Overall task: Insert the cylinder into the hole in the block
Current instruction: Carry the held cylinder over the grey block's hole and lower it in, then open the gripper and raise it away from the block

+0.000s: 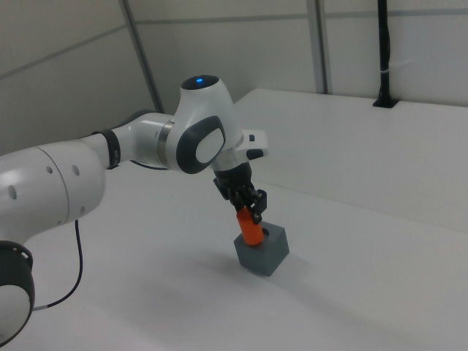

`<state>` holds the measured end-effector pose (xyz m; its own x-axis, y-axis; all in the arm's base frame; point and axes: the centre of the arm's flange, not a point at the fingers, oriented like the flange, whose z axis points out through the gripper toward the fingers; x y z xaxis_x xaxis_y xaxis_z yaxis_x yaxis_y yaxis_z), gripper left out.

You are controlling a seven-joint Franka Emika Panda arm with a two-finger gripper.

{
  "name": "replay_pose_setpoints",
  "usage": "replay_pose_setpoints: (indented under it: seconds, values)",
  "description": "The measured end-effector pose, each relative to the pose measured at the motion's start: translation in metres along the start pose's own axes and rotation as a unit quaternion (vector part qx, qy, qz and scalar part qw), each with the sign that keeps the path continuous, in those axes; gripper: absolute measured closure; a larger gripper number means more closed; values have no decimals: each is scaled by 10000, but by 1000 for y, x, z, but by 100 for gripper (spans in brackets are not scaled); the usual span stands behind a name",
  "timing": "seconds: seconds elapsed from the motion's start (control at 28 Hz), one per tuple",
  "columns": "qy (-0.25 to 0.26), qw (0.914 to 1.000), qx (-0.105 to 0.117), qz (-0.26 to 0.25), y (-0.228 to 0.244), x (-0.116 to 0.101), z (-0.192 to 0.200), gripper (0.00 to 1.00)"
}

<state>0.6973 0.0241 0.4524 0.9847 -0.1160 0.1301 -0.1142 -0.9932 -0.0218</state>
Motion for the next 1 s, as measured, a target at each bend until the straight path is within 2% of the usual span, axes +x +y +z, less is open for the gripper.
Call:
replay_pose_setpoints:
  seconds: [0.39,0.68,1.0]
  values:
    - [196,9998,45,60,-4,9,-1,49]
    - [294,9995,56,111,-4,15,13,49]
    - [298,9995,50,107,-4,15,13,49]
